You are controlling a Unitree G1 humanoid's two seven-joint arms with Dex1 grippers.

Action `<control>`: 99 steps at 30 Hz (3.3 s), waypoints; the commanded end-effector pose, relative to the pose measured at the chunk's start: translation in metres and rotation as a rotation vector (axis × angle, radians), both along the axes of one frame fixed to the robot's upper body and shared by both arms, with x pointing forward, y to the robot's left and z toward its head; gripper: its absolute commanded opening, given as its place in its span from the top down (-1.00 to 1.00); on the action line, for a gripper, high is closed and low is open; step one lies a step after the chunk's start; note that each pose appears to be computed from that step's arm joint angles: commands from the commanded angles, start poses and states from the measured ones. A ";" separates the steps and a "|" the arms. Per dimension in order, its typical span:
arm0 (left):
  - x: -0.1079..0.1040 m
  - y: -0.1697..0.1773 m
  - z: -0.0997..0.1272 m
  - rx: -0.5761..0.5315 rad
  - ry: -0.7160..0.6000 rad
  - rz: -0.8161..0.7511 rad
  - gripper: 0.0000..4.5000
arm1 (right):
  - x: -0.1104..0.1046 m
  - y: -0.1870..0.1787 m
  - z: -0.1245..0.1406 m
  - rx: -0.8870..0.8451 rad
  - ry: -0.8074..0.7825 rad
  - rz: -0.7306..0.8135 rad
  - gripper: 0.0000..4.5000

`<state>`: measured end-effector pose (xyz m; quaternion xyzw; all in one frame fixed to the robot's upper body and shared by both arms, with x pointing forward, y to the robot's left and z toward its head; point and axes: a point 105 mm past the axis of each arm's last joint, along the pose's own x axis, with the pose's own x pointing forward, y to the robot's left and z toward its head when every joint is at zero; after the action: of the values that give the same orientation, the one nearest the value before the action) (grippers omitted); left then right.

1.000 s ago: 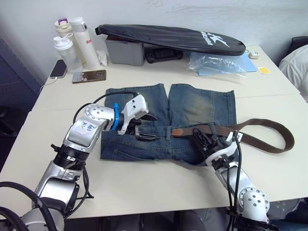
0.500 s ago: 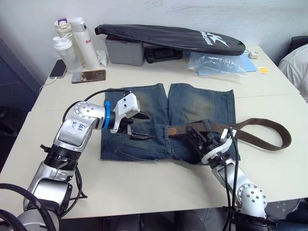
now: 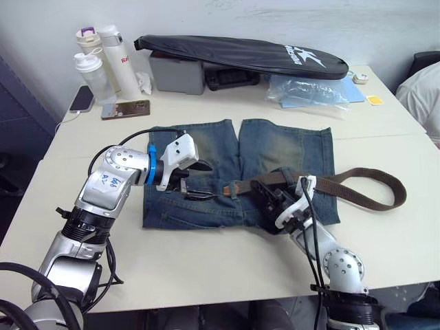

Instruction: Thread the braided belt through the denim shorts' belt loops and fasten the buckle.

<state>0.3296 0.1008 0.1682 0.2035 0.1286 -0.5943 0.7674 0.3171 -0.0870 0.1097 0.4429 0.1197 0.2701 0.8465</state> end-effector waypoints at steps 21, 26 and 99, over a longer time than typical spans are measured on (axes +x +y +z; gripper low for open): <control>-0.008 0.010 -0.003 0.051 -0.028 0.011 -1.00 | 0.005 0.038 -0.063 -0.202 0.166 0.155 0.96; -0.009 0.013 -0.003 0.062 -0.029 0.015 -1.00 | 0.000 0.038 -0.075 -0.213 0.192 0.176 0.96; -0.005 0.020 -0.010 0.074 -0.049 -0.018 -1.00 | -0.038 -0.123 -0.021 -1.772 -0.492 0.638 0.99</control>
<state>0.3261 0.1186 0.1492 0.2388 0.1455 -0.5938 0.7545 0.2780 -0.1814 0.0955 -0.4584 0.1715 0.4115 0.7688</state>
